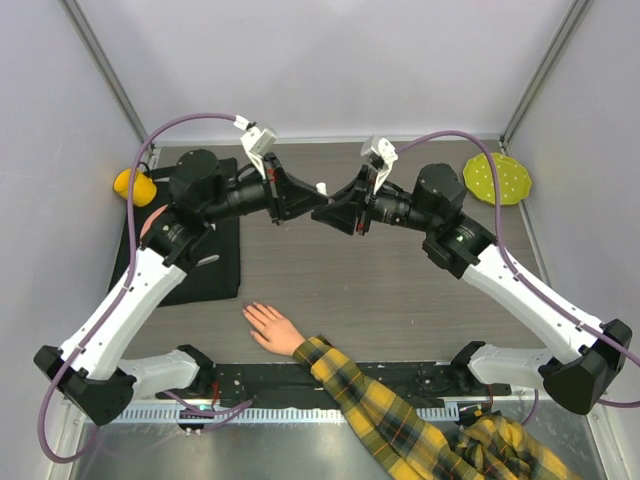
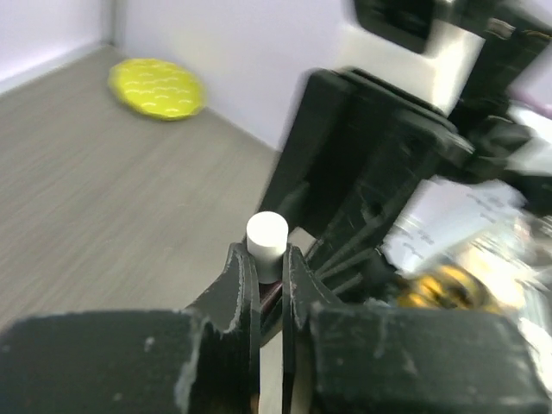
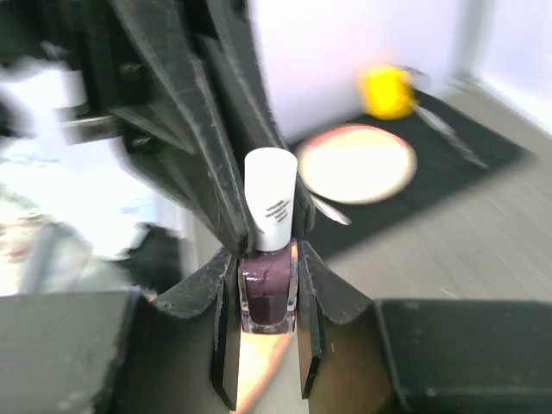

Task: Paint the nails

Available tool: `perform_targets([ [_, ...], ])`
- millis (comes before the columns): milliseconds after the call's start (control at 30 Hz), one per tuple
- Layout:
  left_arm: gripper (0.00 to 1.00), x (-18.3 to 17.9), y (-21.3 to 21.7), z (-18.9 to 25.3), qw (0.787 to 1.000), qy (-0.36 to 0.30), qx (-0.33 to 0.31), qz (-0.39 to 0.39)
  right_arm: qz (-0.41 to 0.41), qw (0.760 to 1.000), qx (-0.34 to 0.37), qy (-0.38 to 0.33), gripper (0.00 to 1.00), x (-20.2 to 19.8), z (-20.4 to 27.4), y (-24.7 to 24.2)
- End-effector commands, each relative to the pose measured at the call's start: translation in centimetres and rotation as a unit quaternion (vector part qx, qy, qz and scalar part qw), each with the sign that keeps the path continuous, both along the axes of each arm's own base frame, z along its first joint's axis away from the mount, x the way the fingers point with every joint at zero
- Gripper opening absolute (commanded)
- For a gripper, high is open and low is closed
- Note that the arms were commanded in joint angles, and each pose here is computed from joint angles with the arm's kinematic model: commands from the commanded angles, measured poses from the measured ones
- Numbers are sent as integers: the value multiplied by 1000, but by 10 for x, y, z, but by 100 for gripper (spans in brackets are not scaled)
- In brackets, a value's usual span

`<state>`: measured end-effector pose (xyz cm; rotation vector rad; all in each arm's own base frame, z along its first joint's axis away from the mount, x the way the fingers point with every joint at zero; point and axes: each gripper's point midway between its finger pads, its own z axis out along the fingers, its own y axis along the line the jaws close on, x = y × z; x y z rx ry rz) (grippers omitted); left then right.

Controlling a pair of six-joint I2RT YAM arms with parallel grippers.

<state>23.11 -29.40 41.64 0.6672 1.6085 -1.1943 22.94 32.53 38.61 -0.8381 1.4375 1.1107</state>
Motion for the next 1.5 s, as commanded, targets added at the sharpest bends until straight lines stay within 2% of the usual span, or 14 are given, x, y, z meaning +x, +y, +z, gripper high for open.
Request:
perform_targets([
  [0, 0, -62, -6, 5, 974, -19, -56, -219, 333, 935, 110, -51, 1, -136, 65, -7],
  [33, 0, -69, -4, 21, 965, -62, -81, -240, 358, 925, 118, -43, 1, -143, 67, -8],
  [100, 0, -85, -2, 19, 954, -26, -92, -283, 390, 906, 158, -48, 1, -159, 87, -20],
  [167, 0, -91, 0, 25, 949, -43, -104, -295, 398, 900, 168, -53, 1, -161, 90, -21],
  [300, 0, -83, 0, 27, 958, -49, -87, -269, 379, 911, 155, -51, 1, -147, 82, -13],
  [367, 11, -80, 2, 36, 965, -57, -71, -244, 344, 929, 136, -17, 1, -132, 75, -6],
  [400, 18, -72, 3, 24, 974, -51, -44, -218, 315, 937, 128, -82, 1, -121, 76, -2],
  [433, 42, -69, 5, 23, 978, -49, -34, -201, 284, 955, 81, -18, 1, -108, 51, 5],
  [533, 73, -61, 16, 26, 988, -68, -5, -142, 190, 980, 43, -37, 1, -76, 45, 7],
  [633, 84, -49, 30, 32, 994, -83, 14, -68, 109, 993, 28, -41, 1, -48, 43, 5],
  [767, 84, -25, 46, 40, 997, -70, 10, 34, 34, 999, 12, -24, 1, -23, 34, 0],
  [967, 65, -1, 51, 46, 994, -30, -22, 107, -37, 999, 3, -26, 1, 0, 34, -6],
  [1100, 57, 5, 45, 46, 994, -11, -33, 106, -50, 998, 3, -24, 1, 5, 33, -6],
  [1467, 54, 7, 21, 46, 996, 2, -43, 77, -50, 998, 2, -27, 1, 6, 33, -1],
])
